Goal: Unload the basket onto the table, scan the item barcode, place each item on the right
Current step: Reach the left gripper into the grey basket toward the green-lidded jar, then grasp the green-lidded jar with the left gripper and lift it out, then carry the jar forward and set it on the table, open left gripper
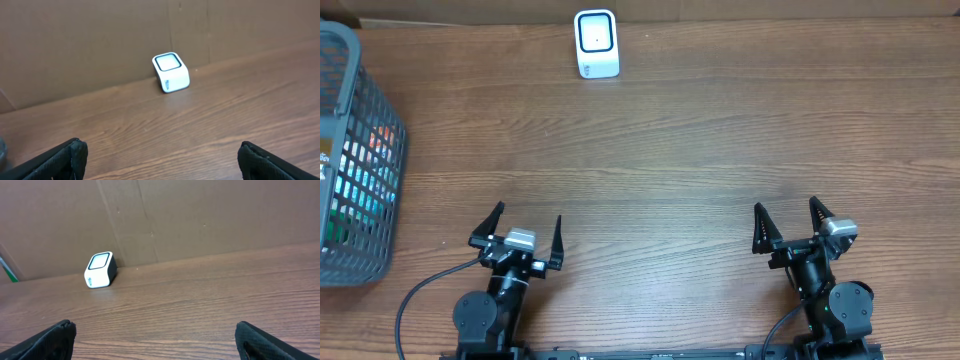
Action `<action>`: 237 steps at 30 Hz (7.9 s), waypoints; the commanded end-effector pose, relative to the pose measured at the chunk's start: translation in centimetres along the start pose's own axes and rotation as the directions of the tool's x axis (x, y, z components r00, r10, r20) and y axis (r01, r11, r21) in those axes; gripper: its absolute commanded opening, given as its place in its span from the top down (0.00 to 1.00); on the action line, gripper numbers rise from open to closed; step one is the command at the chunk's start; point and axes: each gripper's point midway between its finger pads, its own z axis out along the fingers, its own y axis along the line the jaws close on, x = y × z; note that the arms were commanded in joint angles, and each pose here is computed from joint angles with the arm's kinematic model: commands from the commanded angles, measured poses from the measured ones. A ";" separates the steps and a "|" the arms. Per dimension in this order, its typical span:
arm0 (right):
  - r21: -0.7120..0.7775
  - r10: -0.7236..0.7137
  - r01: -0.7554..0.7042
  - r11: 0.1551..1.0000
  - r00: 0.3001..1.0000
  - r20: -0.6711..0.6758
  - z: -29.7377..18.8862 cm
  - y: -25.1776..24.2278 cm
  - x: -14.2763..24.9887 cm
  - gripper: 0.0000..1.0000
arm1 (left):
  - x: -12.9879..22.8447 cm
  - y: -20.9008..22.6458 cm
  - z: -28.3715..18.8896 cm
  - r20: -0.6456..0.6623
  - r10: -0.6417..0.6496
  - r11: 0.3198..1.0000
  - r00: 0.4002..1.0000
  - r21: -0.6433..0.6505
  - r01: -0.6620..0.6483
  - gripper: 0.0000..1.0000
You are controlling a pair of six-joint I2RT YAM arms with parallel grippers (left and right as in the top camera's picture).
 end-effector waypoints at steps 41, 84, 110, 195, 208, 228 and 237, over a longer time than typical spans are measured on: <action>0.005 -0.008 0.008 1.000 1.000 0.006 0.0 -0.2 0.1 0.00 | -14.7 2.0 10.8 -0.689 -0.229 0.926 0.687 0.063 0.372 0.00; 0.005 -0.007 0.007 1.000 1.000 0.006 0.0 -0.2 0.1 0.00 | -5.7 34.6 -5.9 -0.062 -0.920 0.158 0.386 -0.962 0.222 0.00; 0.005 -0.008 0.008 1.000 1.000 0.006 0.0 -0.2 0.1 0.00 | 4.5 35.4 -7.4 -0.137 -0.957 0.175 0.255 -0.976 0.132 0.00; 0.005 -0.007 0.007 1.000 1.000 0.006 0.0 -0.2 0.1 0.00 | -21.2 22.2 10.1 -0.435 -0.687 0.723 0.582 -0.489 0.489 0.70; 0.005 -0.008 0.008 1.000 1.000 0.006 0.0 -0.2 0.1 0.00 | -14.9 3.5 15.7 -0.832 -0.374 0.903 0.409 -0.226 0.366 0.69; 0.005 -0.008 0.008 1.000 1.000 0.006 0.0 -0.2 0.1 0.00 | 2.2 -23.0 21.6 -0.979 0.015 0.936 0.202 0.085 0.342 0.69; 0.005 -0.008 0.008 1.000 1.000 0.006 0.0 -0.2 0.1 0.00 | 5.4 -25.9 20.7 -0.988 0.055 0.942 0.146 0.100 0.321 0.68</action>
